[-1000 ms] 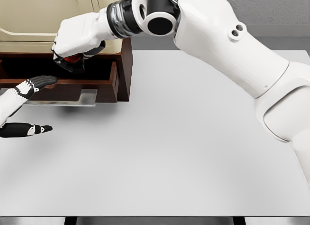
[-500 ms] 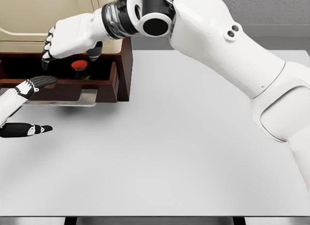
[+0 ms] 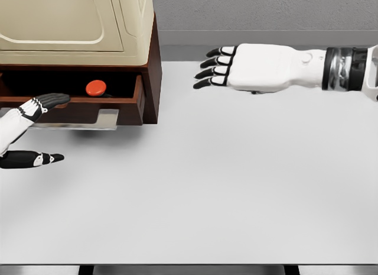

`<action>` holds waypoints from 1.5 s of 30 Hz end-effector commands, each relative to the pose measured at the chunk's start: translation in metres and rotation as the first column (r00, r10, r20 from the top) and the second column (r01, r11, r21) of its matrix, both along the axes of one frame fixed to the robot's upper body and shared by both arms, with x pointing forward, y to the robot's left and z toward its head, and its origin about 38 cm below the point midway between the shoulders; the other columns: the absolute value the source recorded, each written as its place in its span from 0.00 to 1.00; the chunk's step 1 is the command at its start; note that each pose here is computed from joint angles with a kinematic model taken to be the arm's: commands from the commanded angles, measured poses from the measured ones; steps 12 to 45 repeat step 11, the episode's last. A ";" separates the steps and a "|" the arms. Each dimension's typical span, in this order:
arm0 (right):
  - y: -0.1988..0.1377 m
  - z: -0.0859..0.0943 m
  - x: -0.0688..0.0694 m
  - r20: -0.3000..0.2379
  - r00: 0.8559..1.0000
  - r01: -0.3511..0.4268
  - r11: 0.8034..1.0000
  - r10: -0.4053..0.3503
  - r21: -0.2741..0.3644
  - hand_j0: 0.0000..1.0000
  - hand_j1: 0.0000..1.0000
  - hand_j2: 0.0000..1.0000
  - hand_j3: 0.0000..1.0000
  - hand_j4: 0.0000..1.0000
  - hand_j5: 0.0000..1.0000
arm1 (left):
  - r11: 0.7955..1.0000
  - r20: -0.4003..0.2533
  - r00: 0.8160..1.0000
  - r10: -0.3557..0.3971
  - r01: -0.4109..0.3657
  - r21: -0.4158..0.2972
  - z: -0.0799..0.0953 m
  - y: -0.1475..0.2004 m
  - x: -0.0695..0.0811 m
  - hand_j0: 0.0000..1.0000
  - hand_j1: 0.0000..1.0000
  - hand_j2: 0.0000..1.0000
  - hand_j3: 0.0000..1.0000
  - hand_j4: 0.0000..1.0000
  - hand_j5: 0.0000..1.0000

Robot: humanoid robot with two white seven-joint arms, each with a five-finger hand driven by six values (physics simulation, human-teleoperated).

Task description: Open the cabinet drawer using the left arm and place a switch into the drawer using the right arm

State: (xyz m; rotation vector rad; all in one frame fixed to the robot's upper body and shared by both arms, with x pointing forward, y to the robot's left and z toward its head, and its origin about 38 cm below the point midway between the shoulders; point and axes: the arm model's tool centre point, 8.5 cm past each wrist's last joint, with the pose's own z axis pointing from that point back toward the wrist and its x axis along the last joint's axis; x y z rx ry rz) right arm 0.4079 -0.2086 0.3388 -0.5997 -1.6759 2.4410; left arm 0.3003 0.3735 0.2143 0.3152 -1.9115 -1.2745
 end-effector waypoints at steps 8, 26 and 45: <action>-0.038 -0.009 -0.007 -0.027 0.996 0.084 0.996 -0.084 -0.005 1.00 1.00 1.00 1.00 1.00 1.00 | 1.000 -0.003 1.000 0.002 -0.002 -0.007 0.000 0.001 0.000 1.00 1.00 1.00 1.00 1.00 1.00; -0.038 -0.016 -0.008 -0.047 0.995 0.085 0.996 -0.085 -0.004 1.00 1.00 1.00 1.00 1.00 1.00 | 1.000 -0.004 1.000 0.004 -0.004 -0.013 -0.001 0.000 -0.001 1.00 1.00 1.00 1.00 1.00 1.00; -0.038 -0.016 -0.008 -0.047 0.995 0.085 0.996 -0.085 -0.004 1.00 1.00 1.00 1.00 1.00 1.00 | 1.000 -0.004 1.000 0.004 -0.004 -0.013 -0.001 0.000 -0.001 1.00 1.00 1.00 1.00 1.00 1.00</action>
